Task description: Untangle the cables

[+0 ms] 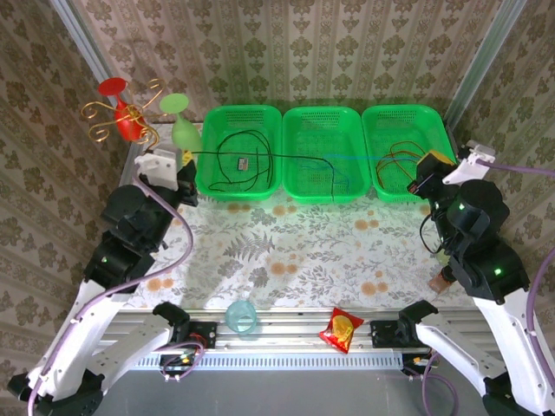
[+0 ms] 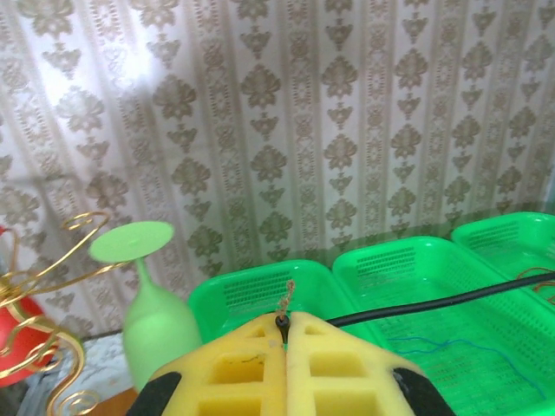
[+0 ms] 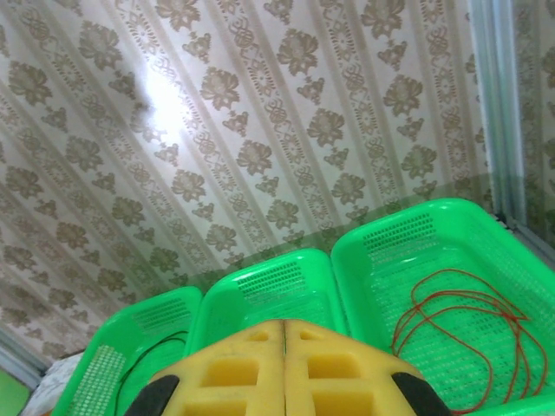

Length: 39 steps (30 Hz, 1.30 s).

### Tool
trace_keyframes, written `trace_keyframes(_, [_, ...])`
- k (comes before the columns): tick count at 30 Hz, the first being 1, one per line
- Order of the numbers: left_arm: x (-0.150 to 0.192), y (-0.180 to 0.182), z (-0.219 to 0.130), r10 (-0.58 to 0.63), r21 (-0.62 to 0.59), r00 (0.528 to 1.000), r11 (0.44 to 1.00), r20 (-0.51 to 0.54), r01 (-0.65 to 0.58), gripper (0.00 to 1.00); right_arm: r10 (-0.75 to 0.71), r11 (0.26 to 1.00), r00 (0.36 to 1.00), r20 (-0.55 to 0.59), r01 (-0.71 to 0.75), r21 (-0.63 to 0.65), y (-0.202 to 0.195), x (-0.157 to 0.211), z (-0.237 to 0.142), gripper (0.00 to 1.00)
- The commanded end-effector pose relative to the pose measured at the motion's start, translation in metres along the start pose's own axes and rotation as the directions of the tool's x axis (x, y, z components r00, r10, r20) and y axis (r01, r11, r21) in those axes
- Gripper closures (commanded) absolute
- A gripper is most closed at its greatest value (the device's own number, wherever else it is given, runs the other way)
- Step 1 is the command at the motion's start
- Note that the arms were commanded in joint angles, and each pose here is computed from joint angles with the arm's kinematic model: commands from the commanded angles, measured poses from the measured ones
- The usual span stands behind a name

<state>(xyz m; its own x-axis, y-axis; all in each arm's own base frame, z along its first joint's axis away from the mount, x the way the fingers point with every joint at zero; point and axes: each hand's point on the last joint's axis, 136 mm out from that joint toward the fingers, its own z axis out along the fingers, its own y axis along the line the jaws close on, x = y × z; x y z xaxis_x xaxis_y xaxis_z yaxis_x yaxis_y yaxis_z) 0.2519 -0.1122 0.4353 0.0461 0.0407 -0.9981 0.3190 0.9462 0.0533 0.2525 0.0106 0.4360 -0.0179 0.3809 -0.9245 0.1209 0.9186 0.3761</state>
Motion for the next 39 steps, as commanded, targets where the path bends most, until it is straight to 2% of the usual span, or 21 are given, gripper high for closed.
trace_keyframes(1, [0.010,0.020,-0.010,-0.027,-0.079,0.999,0.997,-0.043,0.024,1.00,-0.031,0.996,0.999,0.026,0.028,0.088,-0.020,-0.002,-0.004,1.00])
trace_keyframes(6, [0.018,0.042,-0.020,-0.035,-0.174,0.996,0.984,-0.078,0.021,1.00,-0.038,0.988,0.999,0.030,0.033,0.154,-0.035,-0.004,-0.005,1.00])
trace_keyframes(10, [0.017,0.056,-0.031,-0.045,-0.244,0.997,0.969,-0.065,0.027,1.00,-0.051,0.977,0.998,0.044,0.041,0.207,-0.045,-0.006,-0.008,1.00])
trace_keyframes(18, [0.016,0.094,-0.059,-0.040,-0.431,0.999,0.902,-0.030,0.023,1.00,-0.063,0.943,0.994,0.091,0.029,0.332,-0.071,-0.012,-0.018,1.00])
trace_keyframes(28, [0.007,0.132,-0.111,-0.015,-0.631,0.987,0.767,0.159,0.113,1.00,-0.062,0.904,0.982,0.180,-0.021,0.428,-0.098,-0.020,-0.042,1.00])
trace_keyframes(33, [0.005,0.142,-0.130,-0.004,-0.684,0.979,0.714,0.205,0.146,1.00,-0.071,0.889,0.977,0.201,-0.030,0.457,-0.105,-0.022,-0.048,1.00])
trace_keyframes(39, [0.004,0.149,-0.143,0.005,-0.715,0.970,0.677,0.242,0.175,1.00,-0.081,0.883,0.974,0.210,-0.028,0.469,-0.106,-0.025,-0.050,1.00])
